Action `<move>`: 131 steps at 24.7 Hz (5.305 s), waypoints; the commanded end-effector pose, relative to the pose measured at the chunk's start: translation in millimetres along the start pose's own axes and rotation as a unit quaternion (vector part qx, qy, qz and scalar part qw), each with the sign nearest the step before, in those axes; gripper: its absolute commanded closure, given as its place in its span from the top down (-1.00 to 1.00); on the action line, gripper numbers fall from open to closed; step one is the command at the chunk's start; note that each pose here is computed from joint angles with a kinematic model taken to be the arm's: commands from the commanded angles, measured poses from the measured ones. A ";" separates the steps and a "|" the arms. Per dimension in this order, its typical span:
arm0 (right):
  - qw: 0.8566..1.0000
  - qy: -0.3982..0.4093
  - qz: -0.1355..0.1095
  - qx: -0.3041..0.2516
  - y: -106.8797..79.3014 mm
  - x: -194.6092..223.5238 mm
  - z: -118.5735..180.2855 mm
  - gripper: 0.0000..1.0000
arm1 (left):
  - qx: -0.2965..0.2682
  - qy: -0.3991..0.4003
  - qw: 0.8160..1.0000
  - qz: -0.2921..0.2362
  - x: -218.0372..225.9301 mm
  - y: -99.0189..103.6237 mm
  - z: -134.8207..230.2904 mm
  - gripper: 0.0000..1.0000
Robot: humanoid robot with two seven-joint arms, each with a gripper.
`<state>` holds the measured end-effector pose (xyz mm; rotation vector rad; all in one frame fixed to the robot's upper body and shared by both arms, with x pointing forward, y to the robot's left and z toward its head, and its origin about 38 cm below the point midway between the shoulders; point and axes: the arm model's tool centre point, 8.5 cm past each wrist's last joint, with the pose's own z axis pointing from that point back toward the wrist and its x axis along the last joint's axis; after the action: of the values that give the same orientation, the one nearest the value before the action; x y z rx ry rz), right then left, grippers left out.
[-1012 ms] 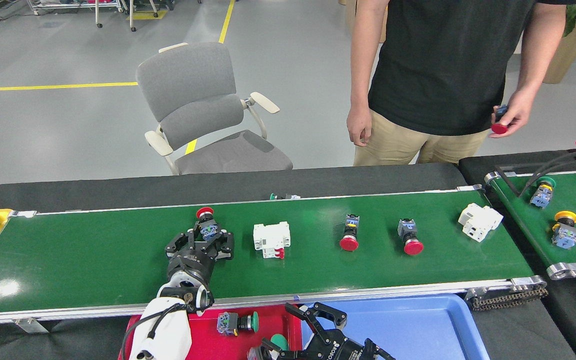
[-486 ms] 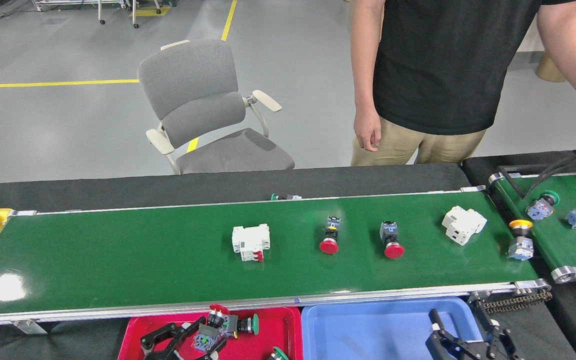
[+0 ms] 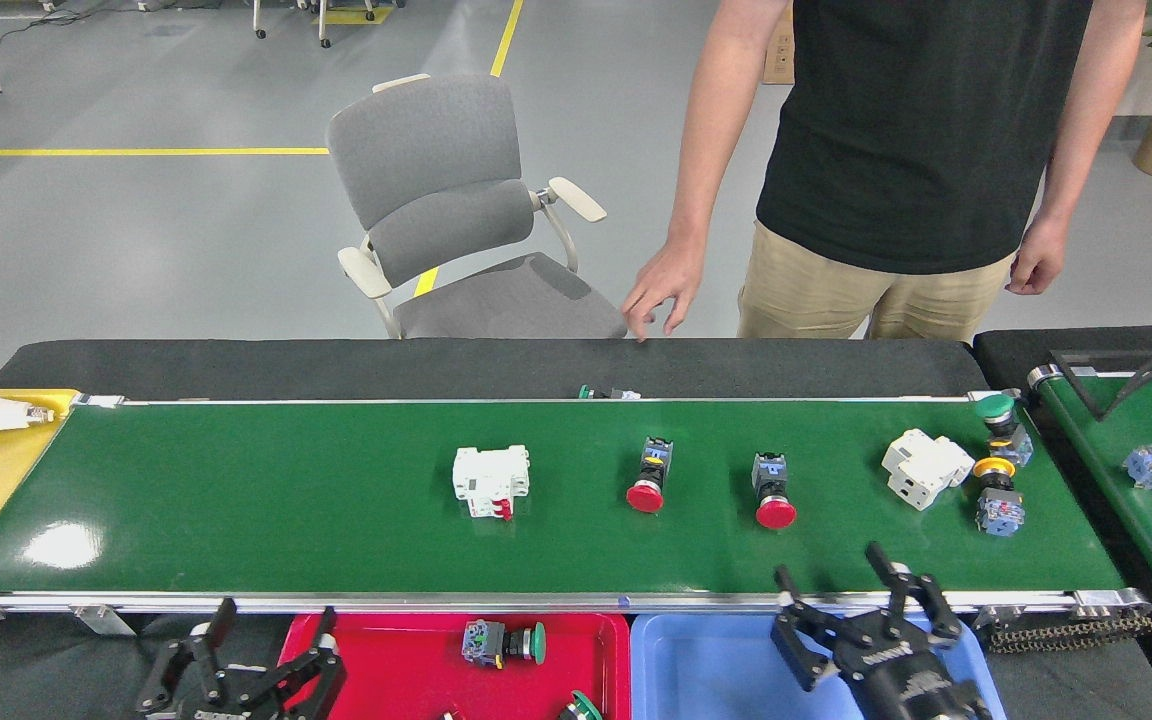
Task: Pick switch part from conveyor to tray
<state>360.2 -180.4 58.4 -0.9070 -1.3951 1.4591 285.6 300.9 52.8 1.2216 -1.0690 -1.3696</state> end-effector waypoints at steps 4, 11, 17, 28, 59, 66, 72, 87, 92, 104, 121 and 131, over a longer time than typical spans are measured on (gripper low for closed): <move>1.000 -0.006 -0.002 0.021 -5.1 19.9 -47.3 0.96 | 0.017 -0.038 0.999 -0.002 11.0 10.9 -7.9 0.98; 0.999 0.020 0.014 0.049 -3.6 15.0 -89.5 0.96 | 0.022 -0.100 0.995 -0.002 55.5 37.5 -65.1 0.98; 0.998 0.022 0.014 0.049 -14.2 13.0 -109.8 0.96 | -0.001 -0.099 0.995 0.008 58.5 27.2 -96.1 0.98; 0.994 -0.023 0.052 0.091 -14.9 47.0 -154.4 -0.92 | -0.018 -0.099 0.995 0.009 60.1 26.9 -132.5 0.98; 0.990 0.127 -0.036 -0.051 16.0 -1.1 46.8 0.98 | -0.065 0.090 0.994 0.023 -7.0 -8.2 -140.5 -0.57; 0.981 0.187 -0.030 -0.049 17.4 -40.7 64.5 0.98 | 0.009 -0.026 1.000 0.006 19.1 15.5 -102.6 -0.60; 0.982 0.188 -0.022 -0.027 15.7 -52.4 43.9 0.98 | 0.035 -0.211 0.977 0.002 74.8 24.2 -50.8 -0.61; 0.983 0.181 -0.014 0.025 11.6 -81.9 -39.7 -0.29 | 0.067 -0.419 0.905 0.022 274.7 62.0 4.8 0.98; 0.985 0.160 0.028 0.054 17.1 -93.0 -31.4 -0.97 | 0.066 -0.401 0.913 0.031 259.8 59.2 -1.0 0.99; 0.989 -0.142 0.032 -0.023 -19.9 -5.9 0.5 -0.95 | 0.007 0.078 0.997 0.009 -27.2 9.1 -23.6 0.99; 0.977 -0.214 -0.002 -0.029 -14.0 81.7 -15.5 1.00 | -0.038 0.024 0.999 0.019 -84.2 -7.2 -96.5 0.99; 0.987 0.133 -0.058 -0.064 9.6 -43.7 64.5 1.00 | -0.075 0.153 0.985 0.023 -140.0 -21.3 -109.0 0.98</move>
<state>310.3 -237.9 44.3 -0.9976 -1.3326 1.1615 389.6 431.5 27.8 1.1907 -0.7772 -1.2053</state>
